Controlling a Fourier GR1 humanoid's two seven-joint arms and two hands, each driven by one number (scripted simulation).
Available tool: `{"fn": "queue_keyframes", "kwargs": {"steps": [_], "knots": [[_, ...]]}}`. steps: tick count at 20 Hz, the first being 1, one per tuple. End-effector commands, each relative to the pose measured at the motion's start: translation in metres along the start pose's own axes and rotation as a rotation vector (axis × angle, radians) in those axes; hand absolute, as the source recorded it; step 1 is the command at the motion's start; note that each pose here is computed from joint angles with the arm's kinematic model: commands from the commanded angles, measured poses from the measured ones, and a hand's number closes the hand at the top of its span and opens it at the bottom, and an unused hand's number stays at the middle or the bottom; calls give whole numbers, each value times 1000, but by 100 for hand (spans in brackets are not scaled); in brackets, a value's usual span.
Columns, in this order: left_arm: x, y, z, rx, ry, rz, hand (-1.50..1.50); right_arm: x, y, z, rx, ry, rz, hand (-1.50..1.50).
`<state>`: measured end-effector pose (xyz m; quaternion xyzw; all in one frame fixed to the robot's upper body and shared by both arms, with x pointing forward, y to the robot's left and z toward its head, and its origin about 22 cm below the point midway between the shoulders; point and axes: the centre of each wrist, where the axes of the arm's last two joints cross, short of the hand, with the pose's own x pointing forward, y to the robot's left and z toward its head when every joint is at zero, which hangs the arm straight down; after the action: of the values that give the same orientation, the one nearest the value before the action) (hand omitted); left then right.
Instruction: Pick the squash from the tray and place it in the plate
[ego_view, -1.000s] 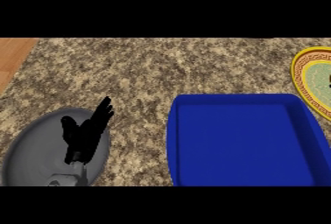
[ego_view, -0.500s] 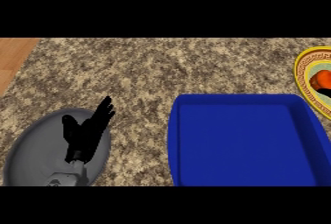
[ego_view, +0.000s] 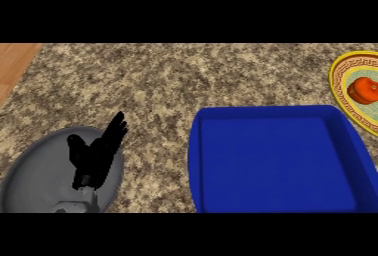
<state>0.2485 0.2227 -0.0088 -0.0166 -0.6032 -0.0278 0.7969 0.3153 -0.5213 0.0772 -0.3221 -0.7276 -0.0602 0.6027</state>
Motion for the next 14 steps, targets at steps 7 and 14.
{"fn": "queue_keyframes", "kwargs": {"steps": [7,14], "knots": [[-20,18,6,35,93,17,0,-19,-80,33,199,18,-164,-150],[-27,11,2,30,88,6,0,-29,-103,53,276,0,-104,-150]]}}
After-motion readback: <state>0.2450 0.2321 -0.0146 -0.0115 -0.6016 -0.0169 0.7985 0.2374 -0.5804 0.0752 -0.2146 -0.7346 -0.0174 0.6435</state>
